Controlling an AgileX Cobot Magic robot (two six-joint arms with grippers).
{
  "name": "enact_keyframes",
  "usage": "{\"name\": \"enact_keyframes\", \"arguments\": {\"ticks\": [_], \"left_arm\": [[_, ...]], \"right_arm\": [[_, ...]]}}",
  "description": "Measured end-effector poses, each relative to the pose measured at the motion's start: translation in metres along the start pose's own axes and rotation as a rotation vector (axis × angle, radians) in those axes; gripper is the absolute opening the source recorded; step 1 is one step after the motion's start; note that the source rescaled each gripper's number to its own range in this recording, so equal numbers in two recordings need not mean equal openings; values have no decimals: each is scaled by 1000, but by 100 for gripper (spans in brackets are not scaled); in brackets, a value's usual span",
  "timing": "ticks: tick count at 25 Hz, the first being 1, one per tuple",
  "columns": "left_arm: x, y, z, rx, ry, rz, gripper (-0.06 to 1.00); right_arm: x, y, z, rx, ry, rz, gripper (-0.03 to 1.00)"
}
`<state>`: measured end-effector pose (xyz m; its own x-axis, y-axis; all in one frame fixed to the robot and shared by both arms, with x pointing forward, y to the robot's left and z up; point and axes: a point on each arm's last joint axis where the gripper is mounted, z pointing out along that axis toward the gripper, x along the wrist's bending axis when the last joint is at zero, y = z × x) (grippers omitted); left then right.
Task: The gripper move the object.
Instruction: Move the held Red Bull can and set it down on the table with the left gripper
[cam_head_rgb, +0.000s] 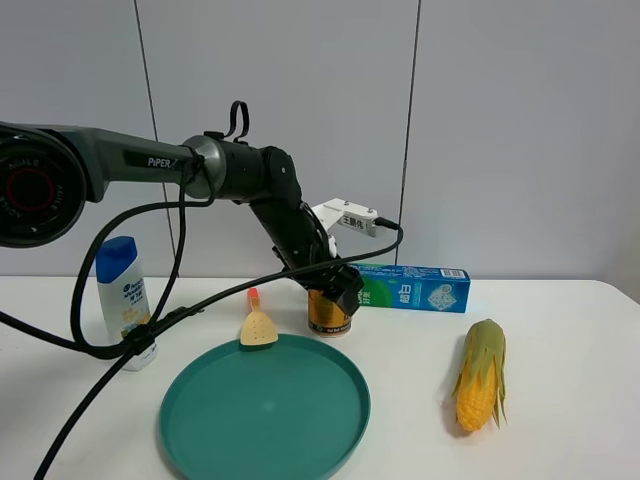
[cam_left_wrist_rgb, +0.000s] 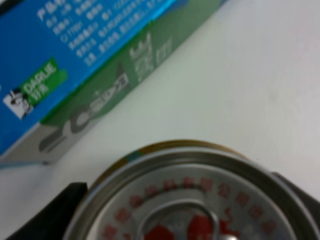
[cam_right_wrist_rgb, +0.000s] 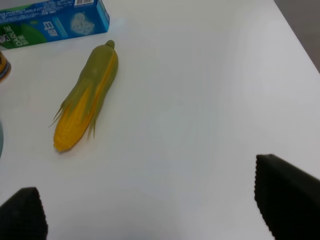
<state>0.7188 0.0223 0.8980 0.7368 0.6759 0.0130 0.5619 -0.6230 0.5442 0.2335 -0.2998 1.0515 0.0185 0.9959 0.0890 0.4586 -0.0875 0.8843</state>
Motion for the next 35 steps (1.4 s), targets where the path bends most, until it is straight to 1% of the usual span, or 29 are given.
{"name": "enact_keyframes", "arguments": {"ticks": [2,4,6,9,11,13,15,18,21,23,25,28,30,35], "left_arm": [[-1,6,-14,0,1,7,1],[-1,17,-35,-23,8,0,1],[-2,29,-64,-49,21,8,1],[-2,46,-117,-93,65,27,1],[6,50,-148,-106,101,19,1],[21,51,-179,-124,149,0,1],[41,46,-201,-139,201,-32,1],[78,33,-222,-155,265,-112,1],[112,16,-231,-158,311,-197,1],[133,4,-232,-172,314,-267,1],[151,-6,-232,-203,300,-343,1],[170,-19,-220,-222,263,-434,1],[179,-30,-203,-196,250,-473,1],[192,-51,-156,-123,246,-511,1]], "right_arm": [[0,0,0,0,0,0,100],[0,0,0,0,0,0,100],[0,0,0,0,0,0,100],[0,0,0,0,0,0,100],[0,0,0,0,0,0,100],[0,0,0,0,0,0,100],[0,0,0,0,0,0,100],[0,0,0,0,0,0,100],[0,0,0,0,0,0,100],[0,0,0,0,0,0,100],[0,0,0,0,0,0,100],[0,0,0,0,0,0,100],[0,0,0,0,0,0,100],[0,0,0,0,0,0,100]]}}
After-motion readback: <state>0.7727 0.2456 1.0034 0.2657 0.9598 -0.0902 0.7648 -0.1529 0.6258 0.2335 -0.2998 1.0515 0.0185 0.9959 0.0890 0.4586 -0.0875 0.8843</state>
